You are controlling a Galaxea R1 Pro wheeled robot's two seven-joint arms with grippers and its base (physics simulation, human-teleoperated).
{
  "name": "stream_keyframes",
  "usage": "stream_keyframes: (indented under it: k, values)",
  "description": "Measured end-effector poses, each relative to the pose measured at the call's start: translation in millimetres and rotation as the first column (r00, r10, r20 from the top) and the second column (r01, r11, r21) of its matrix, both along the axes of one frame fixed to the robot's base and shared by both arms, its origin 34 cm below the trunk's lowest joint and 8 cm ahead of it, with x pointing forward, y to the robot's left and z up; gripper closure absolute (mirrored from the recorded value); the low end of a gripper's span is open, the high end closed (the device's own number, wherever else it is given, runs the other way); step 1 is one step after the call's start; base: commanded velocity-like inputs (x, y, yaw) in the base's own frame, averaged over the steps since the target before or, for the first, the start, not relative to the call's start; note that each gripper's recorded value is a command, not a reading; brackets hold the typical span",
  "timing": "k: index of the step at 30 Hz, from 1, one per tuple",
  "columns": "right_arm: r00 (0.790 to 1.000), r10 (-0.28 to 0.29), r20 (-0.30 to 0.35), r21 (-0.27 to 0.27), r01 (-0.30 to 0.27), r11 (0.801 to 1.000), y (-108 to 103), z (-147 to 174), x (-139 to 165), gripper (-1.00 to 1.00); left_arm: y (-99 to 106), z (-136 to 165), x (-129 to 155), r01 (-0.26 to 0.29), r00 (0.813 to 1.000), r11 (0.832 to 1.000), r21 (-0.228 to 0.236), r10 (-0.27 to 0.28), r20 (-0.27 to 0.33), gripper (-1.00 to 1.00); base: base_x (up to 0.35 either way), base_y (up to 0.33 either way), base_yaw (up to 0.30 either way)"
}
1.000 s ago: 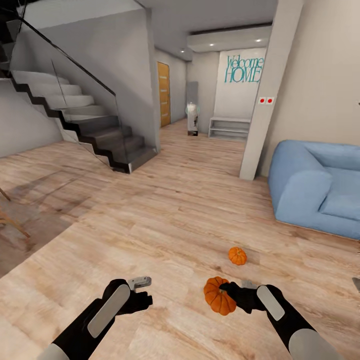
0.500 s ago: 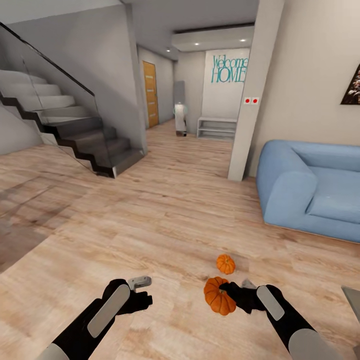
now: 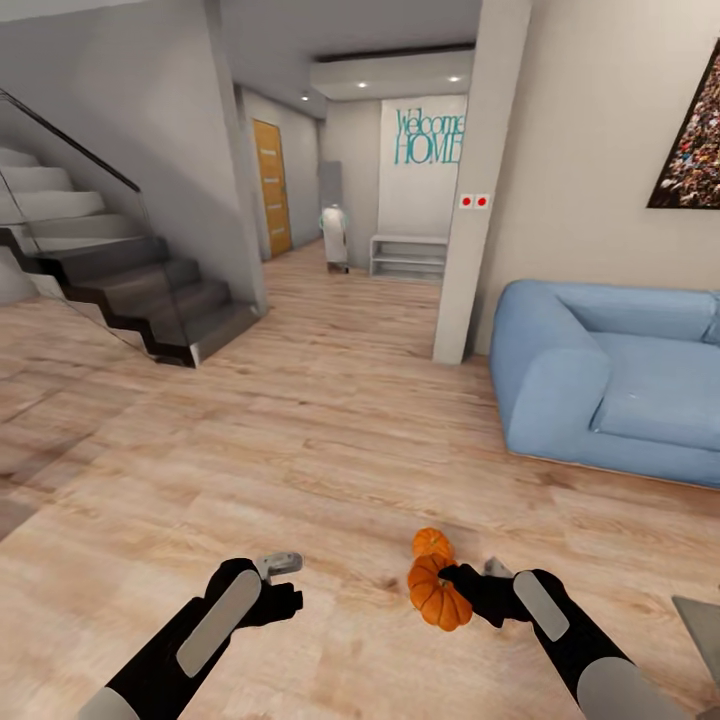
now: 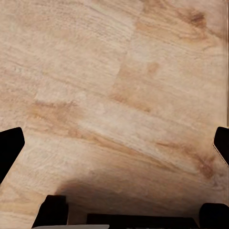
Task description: Place each of the two pumpkins and all three candles from the living room inside a cabinet in the living room (use any cabinet), then make sure every cabinet is closed, and position the cauldron so it is next to a table in the living room.
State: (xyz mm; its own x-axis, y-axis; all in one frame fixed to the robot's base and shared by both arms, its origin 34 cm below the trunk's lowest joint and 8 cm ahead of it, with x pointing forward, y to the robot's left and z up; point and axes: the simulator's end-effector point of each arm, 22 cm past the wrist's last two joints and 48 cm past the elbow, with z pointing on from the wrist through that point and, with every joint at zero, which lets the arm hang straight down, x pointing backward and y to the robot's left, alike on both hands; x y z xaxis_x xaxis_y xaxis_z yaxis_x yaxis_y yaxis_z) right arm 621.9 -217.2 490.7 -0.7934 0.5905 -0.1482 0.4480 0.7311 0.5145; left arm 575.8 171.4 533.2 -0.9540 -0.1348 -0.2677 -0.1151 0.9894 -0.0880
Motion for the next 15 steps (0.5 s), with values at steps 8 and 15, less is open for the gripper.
stream_keyframes:
  k: [8,15]
  values:
    - [1.0,0.0,-0.001,0.0,0.0,1.0,0.1,-0.4,-0.3,1.0,0.2,0.3,0.6,0.001,1.0,1.0,0.002,-0.001,0.003,-1.0,0.248,-0.18,-0.253]
    - [1.0,0.0,-0.001,0.0,0.0,1.0,0.0,-0.6,-0.1,1.0,-0.1,2.2,2.7,0.002,1.0,1.0,-0.004,-0.002,0.009,-1.0,0.061,-0.031,-0.256]
